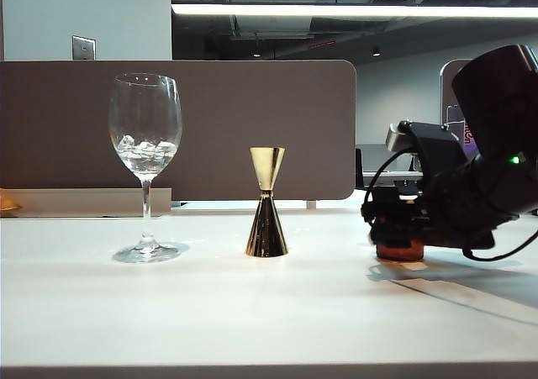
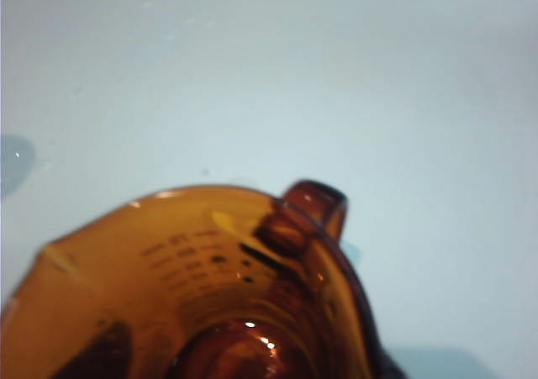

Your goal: Pick up the small amber measuring cup and pour the water in it into the jigger, then pick up the jigger and pour the water in it into the wine glass.

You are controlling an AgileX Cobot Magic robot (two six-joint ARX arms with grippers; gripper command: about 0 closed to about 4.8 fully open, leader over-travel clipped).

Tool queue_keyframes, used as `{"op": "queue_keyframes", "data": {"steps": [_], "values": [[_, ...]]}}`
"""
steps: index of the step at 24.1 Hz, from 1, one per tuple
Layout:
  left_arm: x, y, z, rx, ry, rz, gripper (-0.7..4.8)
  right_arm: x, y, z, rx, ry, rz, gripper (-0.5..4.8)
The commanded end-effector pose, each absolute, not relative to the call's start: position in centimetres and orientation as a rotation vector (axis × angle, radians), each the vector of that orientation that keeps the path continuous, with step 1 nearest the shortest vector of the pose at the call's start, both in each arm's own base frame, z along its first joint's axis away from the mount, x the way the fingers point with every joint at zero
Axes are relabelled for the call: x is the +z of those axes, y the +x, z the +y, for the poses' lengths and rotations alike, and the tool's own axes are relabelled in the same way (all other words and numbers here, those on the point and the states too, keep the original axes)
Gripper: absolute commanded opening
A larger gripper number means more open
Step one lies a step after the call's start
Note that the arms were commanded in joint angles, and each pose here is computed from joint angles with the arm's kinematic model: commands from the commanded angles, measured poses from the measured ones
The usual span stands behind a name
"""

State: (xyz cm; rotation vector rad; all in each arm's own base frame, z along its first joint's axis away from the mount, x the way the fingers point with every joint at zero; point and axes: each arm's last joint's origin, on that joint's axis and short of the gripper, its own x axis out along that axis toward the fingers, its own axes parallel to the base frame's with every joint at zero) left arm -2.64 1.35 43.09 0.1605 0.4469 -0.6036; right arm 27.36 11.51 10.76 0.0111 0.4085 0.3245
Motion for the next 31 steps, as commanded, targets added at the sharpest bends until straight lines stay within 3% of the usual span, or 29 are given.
{"op": "queue_keyframes", "data": {"steps": [1, 7, 23, 31], "values": [[43.1, -2.7, 1.4, -0.602, 0.156, 0.449, -0.02, 10.8, 27.4, 11.4, 0.301, 0.008, 0.405, 3.75], [43.1, -2.7, 1.4, -0.602, 0.157, 0.448, -0.02, 11.4, 27.2, 11.3, 0.290, 0.005, 0.407, 3.87], [43.1, -2.7, 1.4, -0.602, 0.156, 0.449, -0.02, 19.2, 23.4, 9.5, 0.254, -0.063, 0.391, 3.97], [43.1, -2.7, 1.4, -0.602, 0.157, 0.448, -0.02, 21.5, 21.9, 12.4, 0.441, -0.034, 0.258, 3.87]]}}
